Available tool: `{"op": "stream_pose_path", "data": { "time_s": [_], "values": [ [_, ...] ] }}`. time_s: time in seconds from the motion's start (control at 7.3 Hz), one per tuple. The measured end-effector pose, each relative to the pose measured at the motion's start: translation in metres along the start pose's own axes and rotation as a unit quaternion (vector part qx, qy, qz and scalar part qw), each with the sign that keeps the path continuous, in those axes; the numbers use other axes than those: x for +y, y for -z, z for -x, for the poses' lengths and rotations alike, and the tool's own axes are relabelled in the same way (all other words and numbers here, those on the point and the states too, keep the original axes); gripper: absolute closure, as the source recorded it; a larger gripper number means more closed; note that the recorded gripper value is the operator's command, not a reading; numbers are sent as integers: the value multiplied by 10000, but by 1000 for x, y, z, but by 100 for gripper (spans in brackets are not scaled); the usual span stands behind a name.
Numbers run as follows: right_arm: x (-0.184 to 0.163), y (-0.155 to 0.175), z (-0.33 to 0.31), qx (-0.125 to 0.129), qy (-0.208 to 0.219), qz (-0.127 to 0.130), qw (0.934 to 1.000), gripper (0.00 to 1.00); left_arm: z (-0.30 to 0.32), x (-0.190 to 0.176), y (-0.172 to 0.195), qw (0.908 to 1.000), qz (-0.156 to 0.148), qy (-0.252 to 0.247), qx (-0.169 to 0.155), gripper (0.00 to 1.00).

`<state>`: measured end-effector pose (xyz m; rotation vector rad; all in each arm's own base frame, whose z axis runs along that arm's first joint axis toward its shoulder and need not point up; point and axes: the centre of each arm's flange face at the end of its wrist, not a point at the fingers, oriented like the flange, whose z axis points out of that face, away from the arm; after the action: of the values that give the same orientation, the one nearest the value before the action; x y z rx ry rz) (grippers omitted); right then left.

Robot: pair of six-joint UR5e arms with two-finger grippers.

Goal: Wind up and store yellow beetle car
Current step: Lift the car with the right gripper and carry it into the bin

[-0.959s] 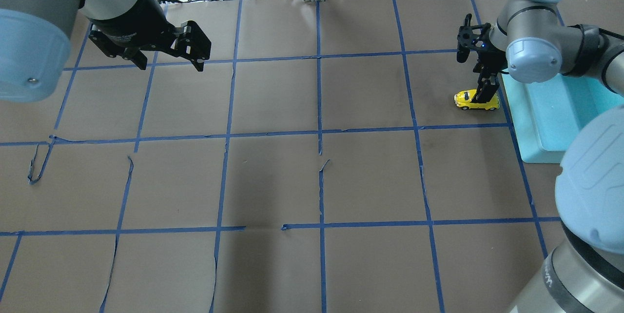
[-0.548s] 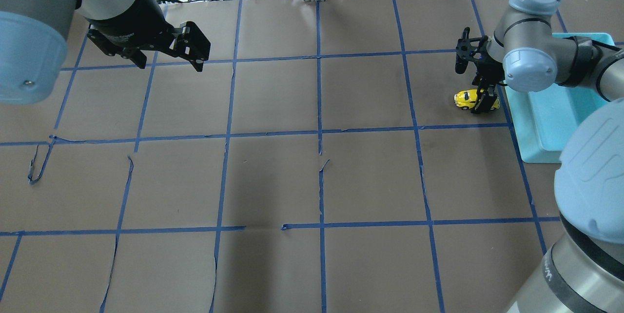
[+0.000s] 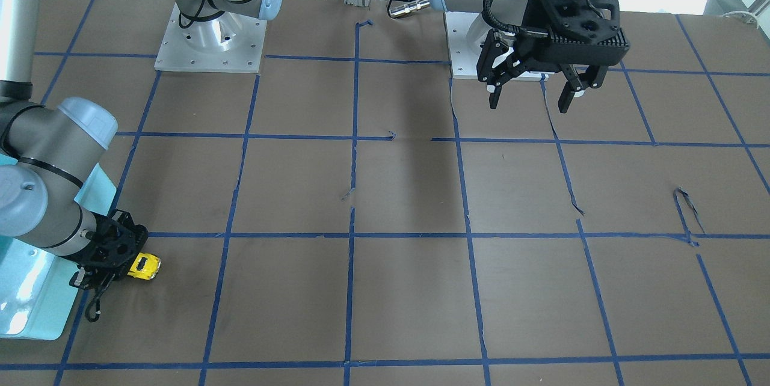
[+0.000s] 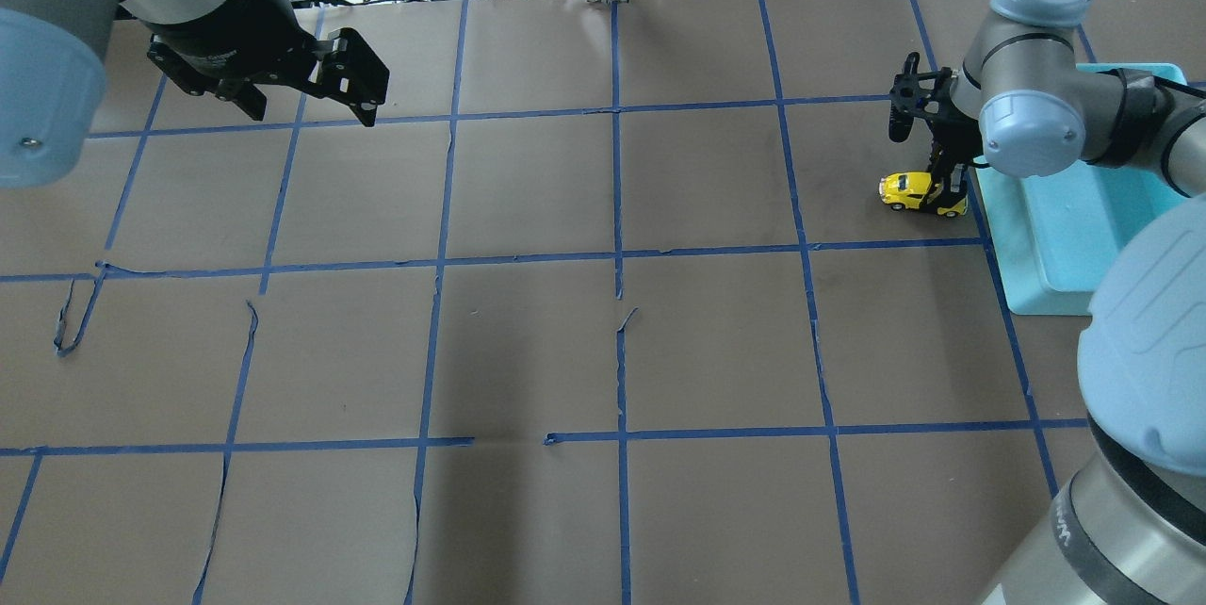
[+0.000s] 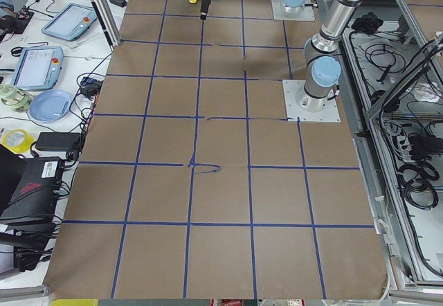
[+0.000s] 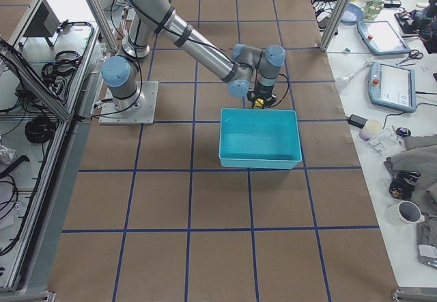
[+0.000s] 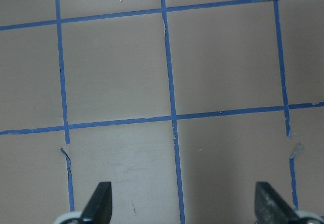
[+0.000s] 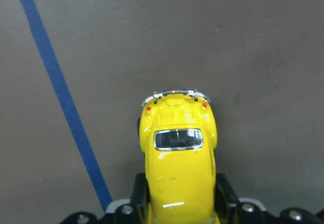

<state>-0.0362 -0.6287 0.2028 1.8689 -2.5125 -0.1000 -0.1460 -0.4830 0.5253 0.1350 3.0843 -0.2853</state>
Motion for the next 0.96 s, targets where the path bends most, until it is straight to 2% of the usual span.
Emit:
{"op": "stream_pose_path", "data": {
  "time_s": [0.27, 0.41, 0.68, 0.82, 0.96],
  "values": [
    [-9, 47, 3, 283, 36, -110, 9995, 100, 0, 2, -2, 10000, 22, -36, -2, 0],
    [-13, 82, 5, 312, 18, -187, 9993, 100, 0, 2, -2, 10000, 21, -34, -4, 0],
    [-4, 162, -1, 56, -78, -172, 9998, 100, 1, 1, -1, 10000, 4, -36, -6, 0],
    [18, 185, -6, -65, -131, -119, 9998, 100, 1, 0, -1, 10000, -10, -33, -6, 0],
    [57, 190, -11, -157, -126, -78, 9998, 100, 3, 0, -1, 10000, -17, -27, -5, 0]
  ]
}}
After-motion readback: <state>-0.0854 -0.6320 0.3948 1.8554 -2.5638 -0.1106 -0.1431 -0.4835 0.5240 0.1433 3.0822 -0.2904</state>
